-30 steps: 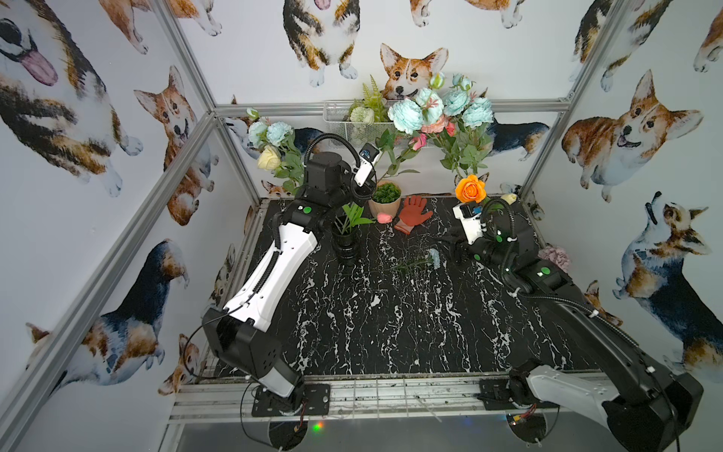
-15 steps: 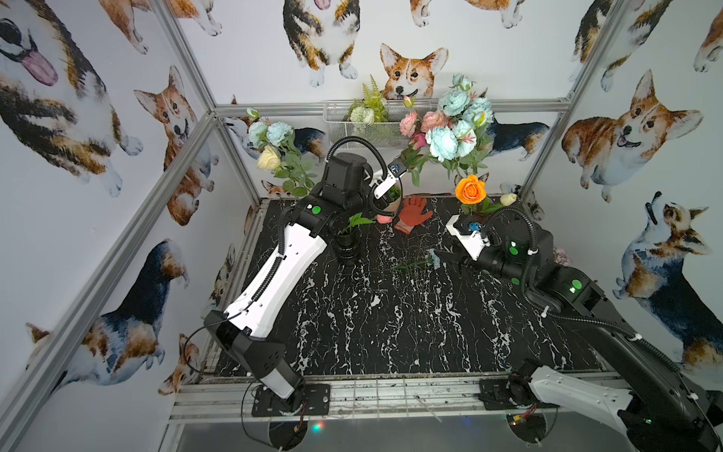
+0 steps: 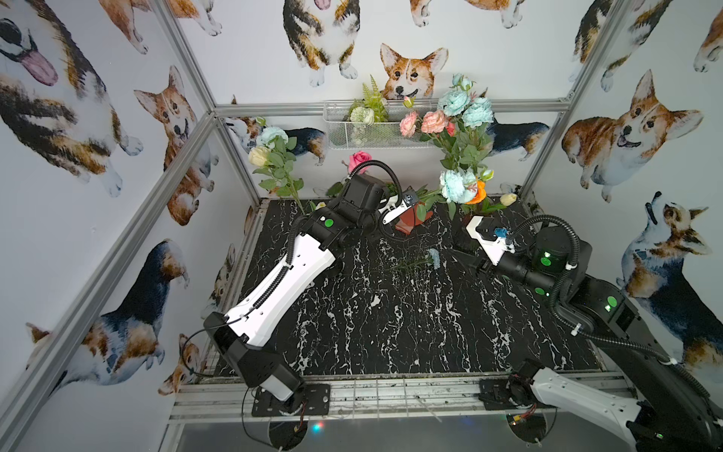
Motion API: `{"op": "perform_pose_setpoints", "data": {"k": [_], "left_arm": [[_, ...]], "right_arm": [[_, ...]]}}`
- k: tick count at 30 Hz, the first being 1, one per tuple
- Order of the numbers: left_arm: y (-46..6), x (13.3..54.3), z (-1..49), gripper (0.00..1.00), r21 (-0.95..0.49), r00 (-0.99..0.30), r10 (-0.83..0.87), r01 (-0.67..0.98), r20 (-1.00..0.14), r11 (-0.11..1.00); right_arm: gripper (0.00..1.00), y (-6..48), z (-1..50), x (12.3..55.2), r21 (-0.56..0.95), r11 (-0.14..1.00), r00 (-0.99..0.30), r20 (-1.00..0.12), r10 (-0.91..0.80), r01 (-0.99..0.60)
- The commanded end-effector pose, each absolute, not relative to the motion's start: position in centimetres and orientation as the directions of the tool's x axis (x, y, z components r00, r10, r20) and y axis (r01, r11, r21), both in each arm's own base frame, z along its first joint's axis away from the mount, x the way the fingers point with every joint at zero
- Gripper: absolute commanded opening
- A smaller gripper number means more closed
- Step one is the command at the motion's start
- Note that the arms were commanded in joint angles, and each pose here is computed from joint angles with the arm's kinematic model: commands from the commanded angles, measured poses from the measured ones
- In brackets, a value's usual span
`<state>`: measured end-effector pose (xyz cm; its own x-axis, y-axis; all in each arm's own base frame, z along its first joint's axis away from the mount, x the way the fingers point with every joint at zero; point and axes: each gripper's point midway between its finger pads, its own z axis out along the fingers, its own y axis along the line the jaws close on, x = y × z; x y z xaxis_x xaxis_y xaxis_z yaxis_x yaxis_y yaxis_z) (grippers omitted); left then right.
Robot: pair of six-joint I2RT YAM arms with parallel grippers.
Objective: Pick out blue flowers from the vase
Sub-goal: Pick up the flower from the vase.
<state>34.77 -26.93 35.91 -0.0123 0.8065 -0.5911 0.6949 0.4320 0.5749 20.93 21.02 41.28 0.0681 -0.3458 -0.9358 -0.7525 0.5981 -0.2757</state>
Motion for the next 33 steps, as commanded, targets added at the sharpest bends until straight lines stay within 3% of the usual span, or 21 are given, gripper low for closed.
{"op": "perform_pose_setpoints", "data": {"k": [1, 15, 33], "left_arm": [[-27.0, 34.9, 37.1, 0.00, 0.610, 0.019, 0.807, 0.665, -0.590, 0.430], [-27.0, 33.7, 39.0, 0.00, 0.616, 0.064, 0.754, 0.624, -0.654, 0.481], [-25.0, 30.9, 49.3, 0.00, 0.662, 0.225, 0.650, 0.485, -0.725, 0.571]], "right_arm": [[0.62, 21.6, 41.4, 21.6, -0.273, 0.605, 0.076, -0.941, -0.331, -0.748], [0.62, 21.3, 40.5, 22.6, -0.290, 0.632, 0.062, -0.932, -0.357, -0.719], [0.62, 20.9, 40.1, 22.7, -0.287, 0.651, 0.050, -0.933, -0.357, -0.703]]}}
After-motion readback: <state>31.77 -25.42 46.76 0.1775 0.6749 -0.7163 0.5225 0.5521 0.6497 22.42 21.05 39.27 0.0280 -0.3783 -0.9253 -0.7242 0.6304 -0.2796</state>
